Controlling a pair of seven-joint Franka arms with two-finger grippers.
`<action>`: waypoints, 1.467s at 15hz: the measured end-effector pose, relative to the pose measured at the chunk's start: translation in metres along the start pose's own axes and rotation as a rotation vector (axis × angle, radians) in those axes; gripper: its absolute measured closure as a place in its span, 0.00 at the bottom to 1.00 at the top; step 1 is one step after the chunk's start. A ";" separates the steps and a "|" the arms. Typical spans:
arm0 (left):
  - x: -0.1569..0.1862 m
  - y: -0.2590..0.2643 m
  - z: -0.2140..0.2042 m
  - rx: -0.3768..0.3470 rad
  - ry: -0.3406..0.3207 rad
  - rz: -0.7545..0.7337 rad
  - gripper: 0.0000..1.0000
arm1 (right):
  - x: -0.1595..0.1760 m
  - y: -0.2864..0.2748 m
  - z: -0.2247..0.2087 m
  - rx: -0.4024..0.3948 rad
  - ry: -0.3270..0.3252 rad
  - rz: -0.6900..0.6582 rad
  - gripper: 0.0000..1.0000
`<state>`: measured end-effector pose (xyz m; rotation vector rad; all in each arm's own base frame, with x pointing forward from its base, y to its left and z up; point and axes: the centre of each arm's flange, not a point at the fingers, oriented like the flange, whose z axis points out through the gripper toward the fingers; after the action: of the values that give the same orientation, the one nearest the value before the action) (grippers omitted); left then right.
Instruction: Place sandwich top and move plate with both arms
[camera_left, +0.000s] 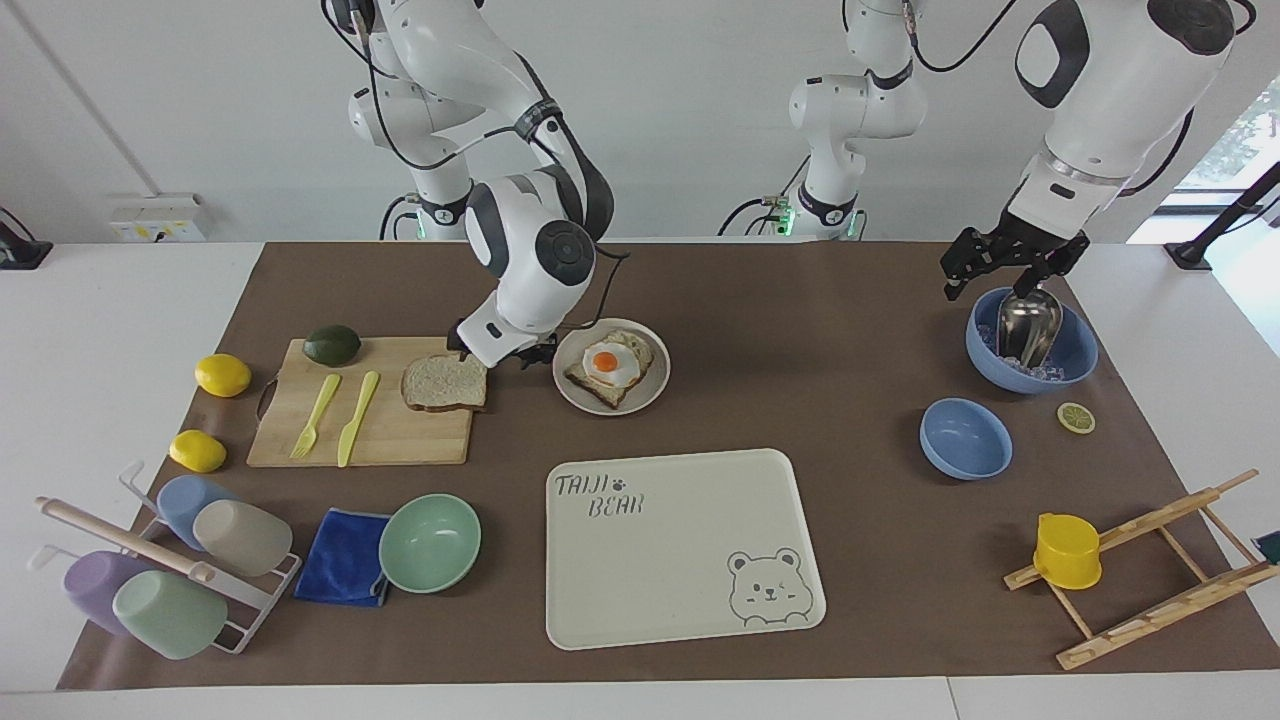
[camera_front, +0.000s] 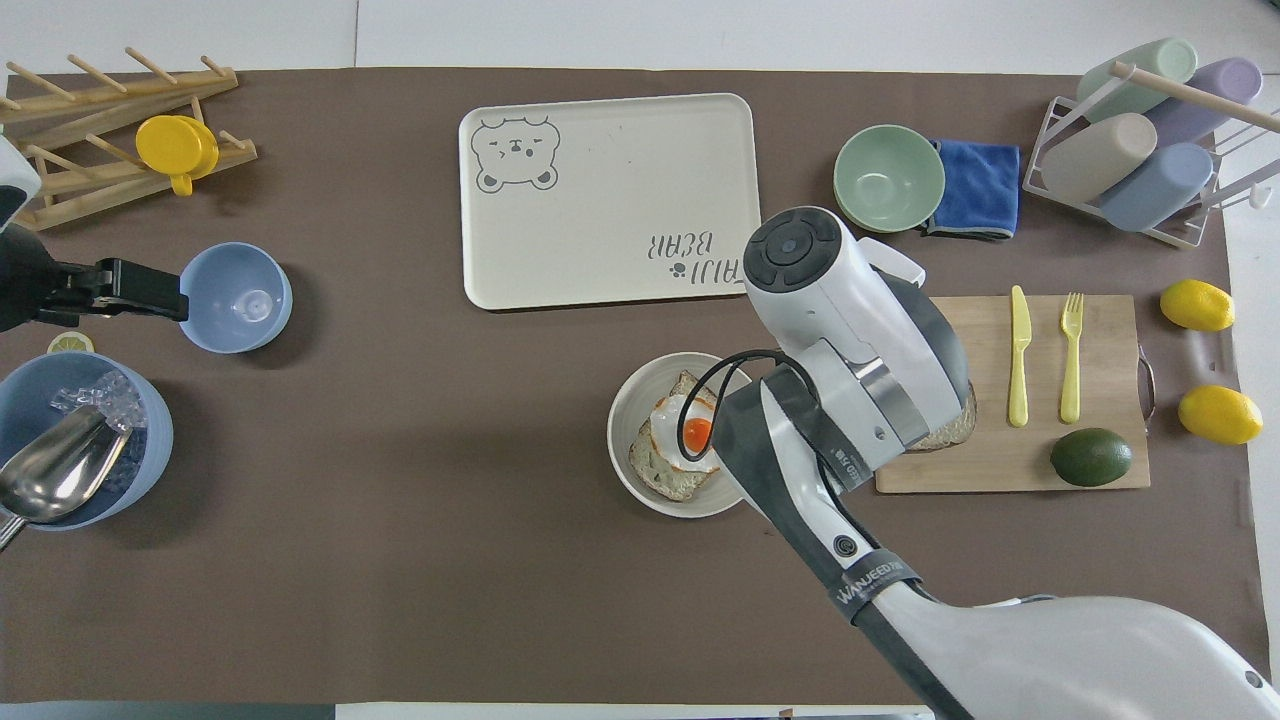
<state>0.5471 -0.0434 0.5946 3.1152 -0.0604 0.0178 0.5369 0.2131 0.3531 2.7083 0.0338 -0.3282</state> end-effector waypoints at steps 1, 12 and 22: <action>0.000 0.000 0.000 0.000 0.000 0.000 0.00 | -0.002 0.002 0.010 0.002 -0.005 0.000 0.00; 0.000 0.005 0.000 0.000 0.000 0.009 0.00 | -0.017 0.012 0.068 0.037 -0.001 0.000 0.00; 0.000 0.004 0.000 0.000 0.000 0.007 0.00 | -0.019 0.014 0.083 0.046 -0.003 0.003 0.06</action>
<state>0.5466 -0.0474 0.5949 3.1151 -0.0716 0.0183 0.5012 0.1675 0.2895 2.7531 0.0219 -0.3359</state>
